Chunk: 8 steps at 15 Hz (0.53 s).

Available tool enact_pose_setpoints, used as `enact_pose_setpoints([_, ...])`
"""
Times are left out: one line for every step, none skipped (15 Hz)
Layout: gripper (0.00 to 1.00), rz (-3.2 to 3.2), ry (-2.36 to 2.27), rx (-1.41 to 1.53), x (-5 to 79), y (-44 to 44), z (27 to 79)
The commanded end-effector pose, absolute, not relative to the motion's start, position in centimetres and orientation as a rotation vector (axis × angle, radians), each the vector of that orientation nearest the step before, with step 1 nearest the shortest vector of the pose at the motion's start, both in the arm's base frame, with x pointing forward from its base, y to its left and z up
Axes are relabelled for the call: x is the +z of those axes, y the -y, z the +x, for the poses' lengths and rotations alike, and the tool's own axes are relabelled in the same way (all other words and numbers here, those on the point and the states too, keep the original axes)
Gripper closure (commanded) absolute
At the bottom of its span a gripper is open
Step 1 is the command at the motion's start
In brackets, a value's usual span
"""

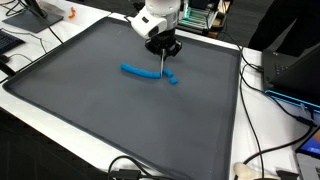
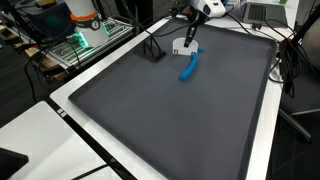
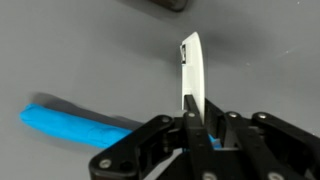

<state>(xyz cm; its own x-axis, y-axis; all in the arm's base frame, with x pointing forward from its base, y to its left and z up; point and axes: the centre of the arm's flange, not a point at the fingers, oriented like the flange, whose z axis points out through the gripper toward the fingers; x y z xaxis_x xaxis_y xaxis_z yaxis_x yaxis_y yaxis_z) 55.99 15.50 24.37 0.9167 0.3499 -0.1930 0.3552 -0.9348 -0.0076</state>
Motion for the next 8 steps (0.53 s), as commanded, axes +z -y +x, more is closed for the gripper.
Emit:
enact_pose_setpoints([0.98,3.034,-0.585,-0.339,25.3,-14.6,54.5])
enact_pose_setpoints([0.98,3.028,-0.585,-0.342,25.7,-14.5,54.5])
enact_pose_setpoints([0.98,3.027,-0.590,-0.339,26.2,-14.4,54.6])
enact_pose_setpoints([0.98,3.026,-0.593,-0.326,26.9,-14.4,54.7])
enact_pose_setpoints([0.98,3.025,-0.599,-0.321,27.4,-14.3,54.7])
enact_pose_setpoints([0.98,3.022,-0.603,-0.313,28.1,-14.3,54.8])
enact_pose_setpoints([0.98,3.019,-0.608,-0.305,28.7,-14.2,54.9])
enact_pose_setpoints([0.98,3.011,-0.607,-0.295,29.3,-14.1,55.0])
